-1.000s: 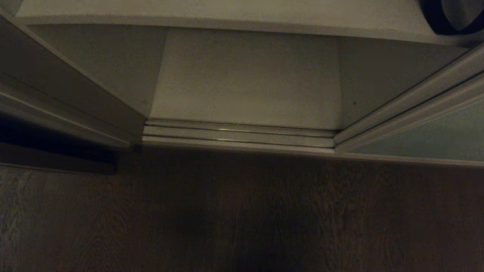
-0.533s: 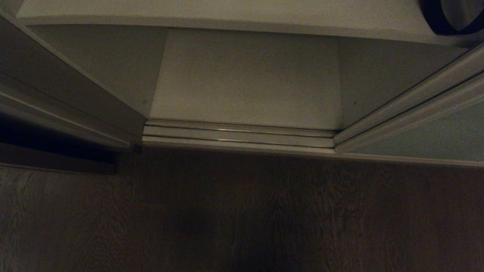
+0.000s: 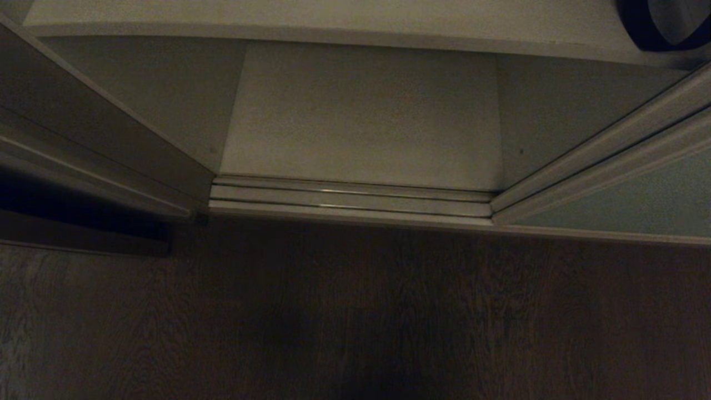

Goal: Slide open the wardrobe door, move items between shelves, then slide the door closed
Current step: Close the door

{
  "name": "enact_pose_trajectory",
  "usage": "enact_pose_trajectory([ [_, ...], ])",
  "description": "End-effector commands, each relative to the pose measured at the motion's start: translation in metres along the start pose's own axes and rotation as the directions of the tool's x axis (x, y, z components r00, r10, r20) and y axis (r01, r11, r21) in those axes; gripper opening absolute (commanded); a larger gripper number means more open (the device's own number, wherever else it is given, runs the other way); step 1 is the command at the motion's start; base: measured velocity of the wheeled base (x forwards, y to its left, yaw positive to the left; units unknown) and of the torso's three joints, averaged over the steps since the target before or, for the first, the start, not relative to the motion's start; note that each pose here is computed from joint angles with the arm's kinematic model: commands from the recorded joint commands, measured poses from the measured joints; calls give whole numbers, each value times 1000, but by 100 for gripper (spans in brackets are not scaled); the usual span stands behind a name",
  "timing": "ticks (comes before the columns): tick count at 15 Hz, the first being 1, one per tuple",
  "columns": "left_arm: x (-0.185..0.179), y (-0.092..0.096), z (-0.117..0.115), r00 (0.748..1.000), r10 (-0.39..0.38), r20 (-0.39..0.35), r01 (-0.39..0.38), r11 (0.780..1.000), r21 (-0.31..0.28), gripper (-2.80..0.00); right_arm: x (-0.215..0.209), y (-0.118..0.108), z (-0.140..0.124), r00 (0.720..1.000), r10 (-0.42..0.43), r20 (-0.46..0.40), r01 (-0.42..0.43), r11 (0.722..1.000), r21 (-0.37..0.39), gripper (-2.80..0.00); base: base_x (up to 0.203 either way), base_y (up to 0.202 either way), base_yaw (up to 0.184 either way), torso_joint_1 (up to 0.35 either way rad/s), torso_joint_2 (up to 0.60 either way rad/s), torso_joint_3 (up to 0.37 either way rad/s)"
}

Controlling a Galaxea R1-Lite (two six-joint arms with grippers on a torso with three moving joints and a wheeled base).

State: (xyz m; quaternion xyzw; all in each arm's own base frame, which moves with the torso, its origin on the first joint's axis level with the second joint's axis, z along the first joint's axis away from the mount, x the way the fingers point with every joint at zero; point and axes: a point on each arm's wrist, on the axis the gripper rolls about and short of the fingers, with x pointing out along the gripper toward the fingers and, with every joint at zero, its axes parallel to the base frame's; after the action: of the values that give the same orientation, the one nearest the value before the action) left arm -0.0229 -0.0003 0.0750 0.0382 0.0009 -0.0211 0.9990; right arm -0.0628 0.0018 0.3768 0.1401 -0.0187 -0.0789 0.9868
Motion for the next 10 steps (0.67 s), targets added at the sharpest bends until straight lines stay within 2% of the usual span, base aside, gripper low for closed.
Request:
enact_pose_trajectory([
  [1, 0, 0, 0, 1000, -1, -1, 1, 1000, 0, -280, -2, 4, 5, 991, 132, -13, -131, 991, 40, -280, 0, 0, 0, 0, 0, 0],
  [3, 0, 0, 0, 1000, -1, -1, 1, 1000, 0, -280, -9, 2, 5, 979, 205, 0, -205, 977, 52, -280, 0, 0, 0, 0, 0, 0],
  [5, 0, 0, 0, 1000, -1, -1, 1, 1000, 0, -280, -7, 1, 9, 967, 251, 50, -254, 965, 71, -280, 0, 0, 0, 0, 0, 0],
  [7, 0, 0, 0, 1000, -1, -1, 1, 1000, 0, -280, 2, 2, 14, 954, 279, 110, -288, 955, 73, -280, 0, 0, 0, 0, 0, 0],
  [10, 0, 0, 0, 1000, -1, -1, 1, 1000, 0, -280, 16, 5, 21, 941, 310, 133, -322, 943, 81, -280, 0, 0, 0, 0, 0, 0],
])
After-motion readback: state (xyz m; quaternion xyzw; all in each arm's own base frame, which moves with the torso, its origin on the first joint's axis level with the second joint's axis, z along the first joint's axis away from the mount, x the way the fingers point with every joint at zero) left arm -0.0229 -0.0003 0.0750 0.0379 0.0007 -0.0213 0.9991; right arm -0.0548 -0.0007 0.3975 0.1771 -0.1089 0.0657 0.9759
